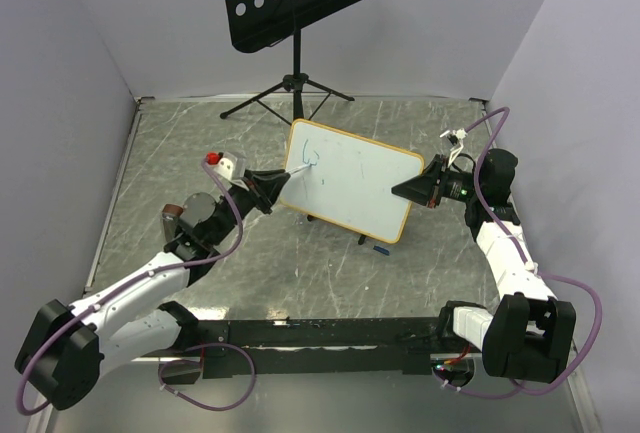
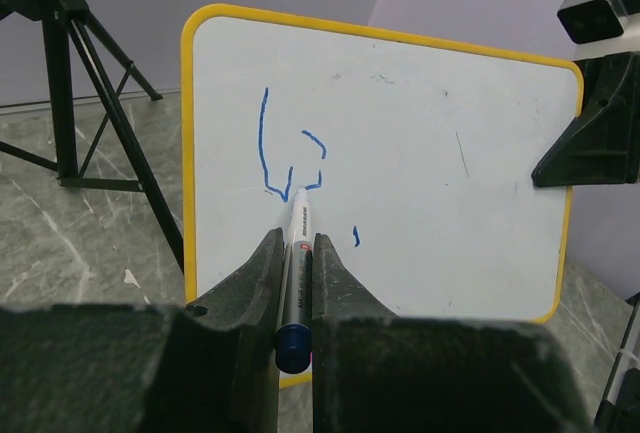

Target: Write a sentence on the whiteboard

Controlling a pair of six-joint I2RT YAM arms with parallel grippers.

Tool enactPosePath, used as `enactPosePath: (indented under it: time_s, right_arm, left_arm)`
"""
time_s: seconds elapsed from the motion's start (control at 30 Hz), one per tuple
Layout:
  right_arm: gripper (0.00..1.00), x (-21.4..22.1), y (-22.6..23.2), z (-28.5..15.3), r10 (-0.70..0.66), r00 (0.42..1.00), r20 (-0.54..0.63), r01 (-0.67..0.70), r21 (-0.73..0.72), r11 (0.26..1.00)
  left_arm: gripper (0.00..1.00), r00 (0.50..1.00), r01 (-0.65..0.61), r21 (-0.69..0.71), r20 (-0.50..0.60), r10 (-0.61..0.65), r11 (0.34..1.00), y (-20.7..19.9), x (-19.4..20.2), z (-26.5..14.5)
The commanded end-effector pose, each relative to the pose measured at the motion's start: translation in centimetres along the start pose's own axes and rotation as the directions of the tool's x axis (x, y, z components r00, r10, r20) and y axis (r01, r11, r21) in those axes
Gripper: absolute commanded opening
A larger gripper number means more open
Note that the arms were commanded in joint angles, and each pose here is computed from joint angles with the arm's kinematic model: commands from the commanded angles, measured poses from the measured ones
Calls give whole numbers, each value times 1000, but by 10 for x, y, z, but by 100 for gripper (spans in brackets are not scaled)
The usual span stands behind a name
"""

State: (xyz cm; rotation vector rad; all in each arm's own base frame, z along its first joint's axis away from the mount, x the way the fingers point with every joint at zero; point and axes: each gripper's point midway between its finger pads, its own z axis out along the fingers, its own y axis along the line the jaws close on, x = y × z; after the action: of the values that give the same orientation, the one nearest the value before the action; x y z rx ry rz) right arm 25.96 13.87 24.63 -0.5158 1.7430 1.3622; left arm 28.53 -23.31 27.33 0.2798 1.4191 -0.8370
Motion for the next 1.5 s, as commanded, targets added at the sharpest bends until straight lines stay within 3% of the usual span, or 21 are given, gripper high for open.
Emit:
enactPosePath:
  time_s: [0.0,0.53,1.47]
  right_arm:
    - [0,-6,15,0,-101,995,-5,100,-72,992]
    - [0,-6,15,0,-101,995,-6,100,-73,992]
    - [0,-6,14,0,-98,995,-6,97,-71,993]
  left_arm:
    - [1,997,-32,-21,66,33,999,3,-27,12]
    - [1,995,-43,34,93,40,998,-7,-43,32]
    - [1,1000,0,58,-13,0,998,-9,-7,14]
